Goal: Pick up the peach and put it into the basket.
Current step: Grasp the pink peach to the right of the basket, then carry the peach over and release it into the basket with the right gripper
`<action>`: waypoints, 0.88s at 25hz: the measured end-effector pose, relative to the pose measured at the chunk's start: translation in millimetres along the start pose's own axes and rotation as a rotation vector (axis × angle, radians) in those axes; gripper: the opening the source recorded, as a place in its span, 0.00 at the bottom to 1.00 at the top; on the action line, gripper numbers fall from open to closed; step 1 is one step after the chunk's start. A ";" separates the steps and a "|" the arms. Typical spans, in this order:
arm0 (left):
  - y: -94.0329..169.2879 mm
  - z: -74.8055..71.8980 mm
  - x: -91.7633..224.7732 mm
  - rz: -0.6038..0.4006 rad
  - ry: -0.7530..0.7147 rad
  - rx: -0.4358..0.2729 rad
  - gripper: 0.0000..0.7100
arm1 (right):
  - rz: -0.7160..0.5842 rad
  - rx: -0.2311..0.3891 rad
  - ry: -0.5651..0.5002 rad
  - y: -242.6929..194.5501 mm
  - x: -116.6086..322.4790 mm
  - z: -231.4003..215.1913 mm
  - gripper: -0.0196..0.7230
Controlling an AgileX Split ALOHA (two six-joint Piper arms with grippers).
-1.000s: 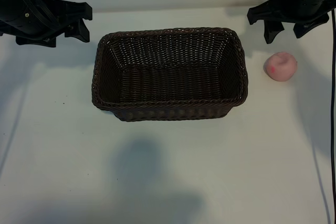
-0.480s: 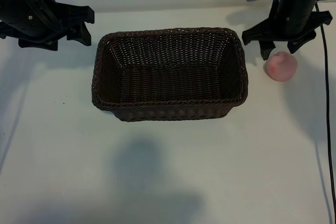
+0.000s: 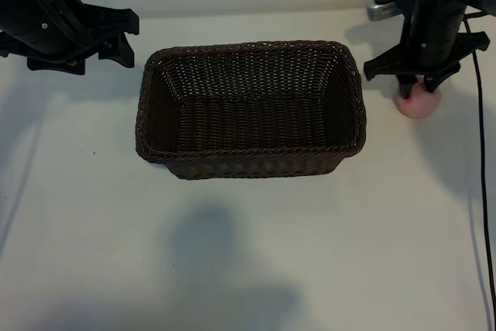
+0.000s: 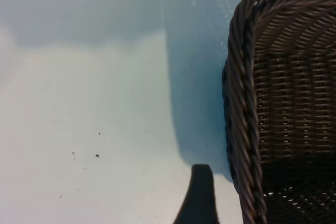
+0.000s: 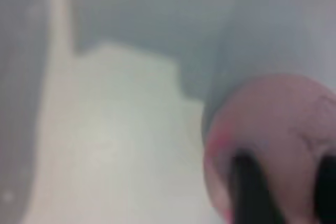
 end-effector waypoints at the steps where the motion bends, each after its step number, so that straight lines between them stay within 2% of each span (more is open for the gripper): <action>1: 0.0 0.0 0.0 0.000 0.000 0.000 0.84 | 0.004 0.001 -0.007 -2.4 0.2 -3.0 0.35; 3: 0.0 0.0 0.0 0.000 0.000 0.000 0.84 | 0.017 0.004 -0.020 -8.2 1.1 -9.4 0.16; 5: 0.0 0.0 0.0 0.000 0.000 0.000 0.84 | 0.029 0.007 -0.032 -12.0 1.9 -15.1 0.10; 12: 0.0 0.0 0.0 0.000 0.000 0.000 0.84 | 0.005 0.002 -0.045 1.0 -0.3 -18.3 0.08; 18: 0.0 0.0 0.0 0.000 0.000 0.000 0.84 | -0.051 -0.001 -0.046 60.6 5.9 -23.4 0.08; 22: 0.0 0.0 0.0 0.000 0.000 0.000 0.84 | -0.140 -0.006 -0.055 108.6 10.4 -27.2 0.08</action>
Point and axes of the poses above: a point on each arm's last joint axis where the gripper is mounted, y pointing back along that axis away from the gripper, z along the wrist's bending axis when the last joint is at zero, x = y × z, the point moved 4 cm from there along -y, pointing out along that axis toward the gripper, and after that the axes turned 3 degrees about y, right-handed, at the moved point
